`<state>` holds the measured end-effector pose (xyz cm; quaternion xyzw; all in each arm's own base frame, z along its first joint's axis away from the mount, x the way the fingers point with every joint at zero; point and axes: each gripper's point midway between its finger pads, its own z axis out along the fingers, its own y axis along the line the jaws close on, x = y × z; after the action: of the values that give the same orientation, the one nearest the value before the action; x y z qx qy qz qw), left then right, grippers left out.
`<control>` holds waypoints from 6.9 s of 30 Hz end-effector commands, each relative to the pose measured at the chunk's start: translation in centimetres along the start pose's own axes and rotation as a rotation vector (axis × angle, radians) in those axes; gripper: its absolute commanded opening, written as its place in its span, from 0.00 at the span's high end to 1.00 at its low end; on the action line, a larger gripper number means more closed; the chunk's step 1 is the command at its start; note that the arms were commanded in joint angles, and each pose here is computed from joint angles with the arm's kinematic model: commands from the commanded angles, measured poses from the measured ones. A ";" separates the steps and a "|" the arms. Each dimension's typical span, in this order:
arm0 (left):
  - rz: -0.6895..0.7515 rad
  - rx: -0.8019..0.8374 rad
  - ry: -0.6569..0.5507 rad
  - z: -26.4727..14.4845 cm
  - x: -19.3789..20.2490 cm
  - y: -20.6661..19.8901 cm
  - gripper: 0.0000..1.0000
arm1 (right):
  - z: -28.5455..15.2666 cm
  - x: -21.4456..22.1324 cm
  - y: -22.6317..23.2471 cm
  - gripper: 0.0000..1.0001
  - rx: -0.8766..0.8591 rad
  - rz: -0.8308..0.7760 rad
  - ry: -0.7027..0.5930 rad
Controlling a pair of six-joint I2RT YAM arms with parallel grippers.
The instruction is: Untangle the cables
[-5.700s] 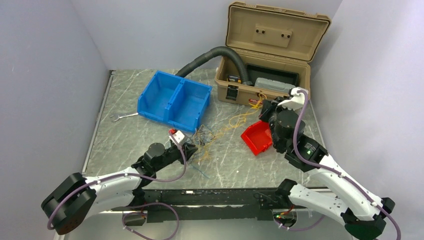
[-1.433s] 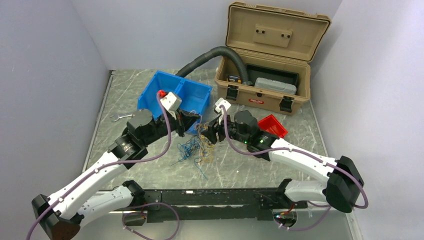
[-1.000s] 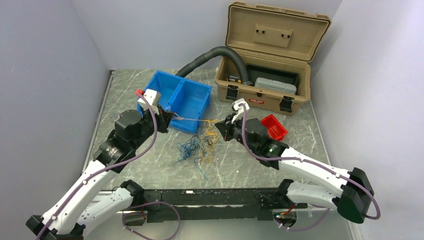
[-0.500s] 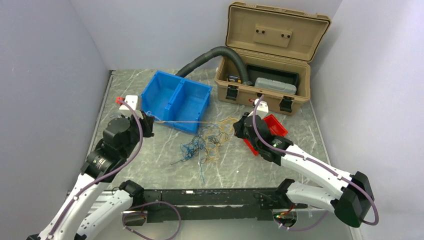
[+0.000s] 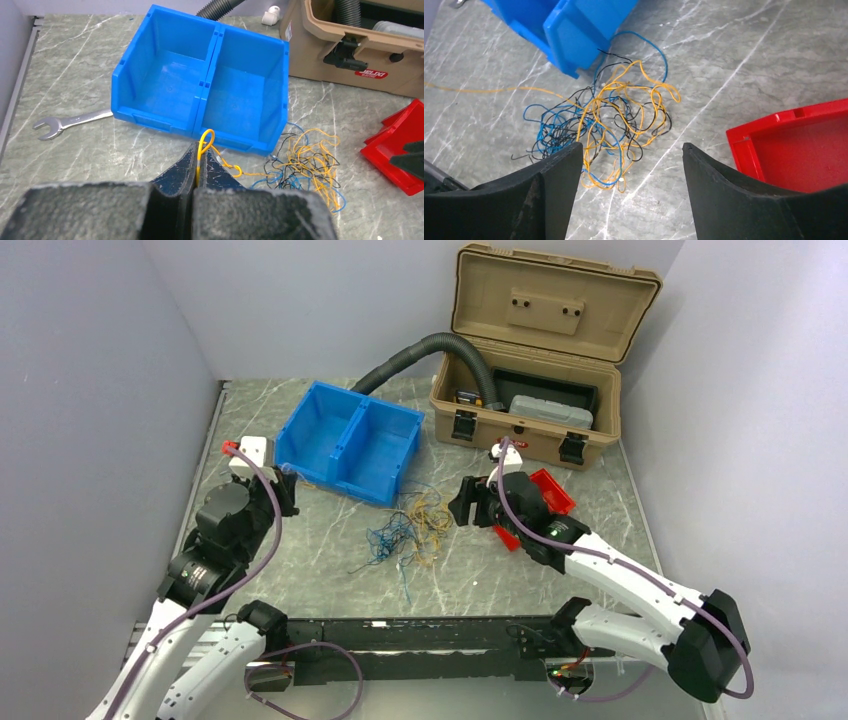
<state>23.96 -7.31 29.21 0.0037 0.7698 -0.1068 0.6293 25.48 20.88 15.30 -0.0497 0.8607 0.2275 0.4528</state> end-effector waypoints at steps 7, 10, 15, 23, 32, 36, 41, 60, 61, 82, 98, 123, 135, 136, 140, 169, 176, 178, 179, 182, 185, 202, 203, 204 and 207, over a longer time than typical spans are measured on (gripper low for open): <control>0.047 -0.013 -0.103 -1.3 -3.7 0.5 1.00 | 1.4 -0.7 4.3 0.25 -0.203 -0.111 0.041; 0.053 -0.044 -0.132 -2.0 -5.1 1.1 1.00 | 2.8 -0.3 5.1 0.23 -0.216 -0.070 0.076; 0.042 -0.027 -0.188 -2.9 -7.7 0.6 1.00 | 5.8 0.9 6.3 0.22 -0.198 -0.028 0.139; 0.055 -0.065 -0.238 -3.6 -10.1 1.2 1.00 | 7.3 3.4 7.0 0.36 -0.224 -0.008 0.204; 0.061 -0.172 -0.336 -6.0 -13.2 3.4 1.00 | 6.9 4.4 -0.5 0.17 0.137 0.020 0.216; 0.064 -0.207 -0.378 -7.0 -14.2 4.1 1.00 | 6.3 4.1 -4.3 0.14 0.262 0.132 0.212; 0.077 -0.268 -0.432 -8.2 -14.8 5.4 1.00 | 5.0 3.2 -8.1 0.15 0.422 0.199 0.194; 0.126 -0.026 -0.391 -6.5 -13.7 1.1 1.00 | 2.6 -5.1 9.7 0.00 -0.305 -0.394 -0.169; 0.124 -0.022 -0.397 -6.7 -13.9 1.0 1.00 | 2.7 -4.8 10.3 0.00 -0.307 -0.436 -0.197; 0.124 0.005 -0.480 -9.9 -17.7 0.7 1.00 | 7.4 -0.7 20.3 0.04 -0.697 -0.666 -0.101; 0.007 0.038 -0.330 -5.4 -12.6 -0.4 1.00 | 1.4 -6.4 22.8 1.00 -0.757 -0.602 -0.201; -0.042 0.837 -0.156 -2.0 -4.0 -14.6 0.13 | -3.5 -11.6 23.1 1.00 -0.753 -0.352 -0.143; -0.076 0.335 -0.071 2.4 -2.3 -7.1 0.14 | -1.1 -12.3 20.1 1.00 -0.599 -0.299 -0.134; -0.062 0.369 -0.086 2.0 -2.5 -7.6 0.13 | -1.2 -12.3 20.2 1.00 -0.611 -0.298 -0.136; -0.082 0.543 -0.151 0.9 -3.1 -10.3 0.10 | -1.7 -12.0 20.9 1.00 -0.663 -0.296 -0.129; -0.055 0.792 -0.115 2.4 -1.6 -14.7 1.00 | -3.0 -11.9 23.1 1.00 -0.803 -0.241 -0.101; -0.005 0.748 -0.173 0.3 -4.0 -13.7 1.00 | -0.1 -7.2 20.2 0.48 -0.725 -0.265 -0.046; -0.005 0.810 -0.187 -0.9 -4.9 -14.5 1.00 | 1.3 -5.1 19.6 0.33 -0.712 -0.284 -0.037; -0.011 0.832 -0.192 -1.4 -5.3 -14.8 1.00 | 2.1 -4.3 19.3 0.28 -0.696 -0.290 -0.043; -0.013 0.881 -0.210 -2.4 -6.4 -15.5 1.00 | 4.6 -1.3 18.8 0.27 -0.653 -0.321 -0.024; -0.001 0.884 -0.210 -3.0 -7.1 -15.5 1.00 | 6.9 0.2 18.1 0.34 -0.583 -0.328 0.008; 0.312 -0.075 -0.267 -3.5 -12.3 1.4 1.00 | 6.0 2.5 1.6 0.72 -0.103 0.017 0.050; 0.317 -0.136 -0.258 -3.6 -12.5 2.5 1.00 | 5.6 2.3 0.8 0.72 -0.069 0.019 0.040; 0.326 -0.195 -0.247 -3.8 -12.7 3.5 1.00 | 5.2 2.0 0.3 0.72 -0.045 0.020 0.026; 0.347 -0.323 -0.234 -4.4 -13.4 5.5 1.00 | 4.4 1.0 -1.7 0.88 0.055 0.034 -0.013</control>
<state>23.81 -4.91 39.99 0.0990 0.6921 0.0007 0.7150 28.10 24.51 11.28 -0.0772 0.8574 0.2646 0.4346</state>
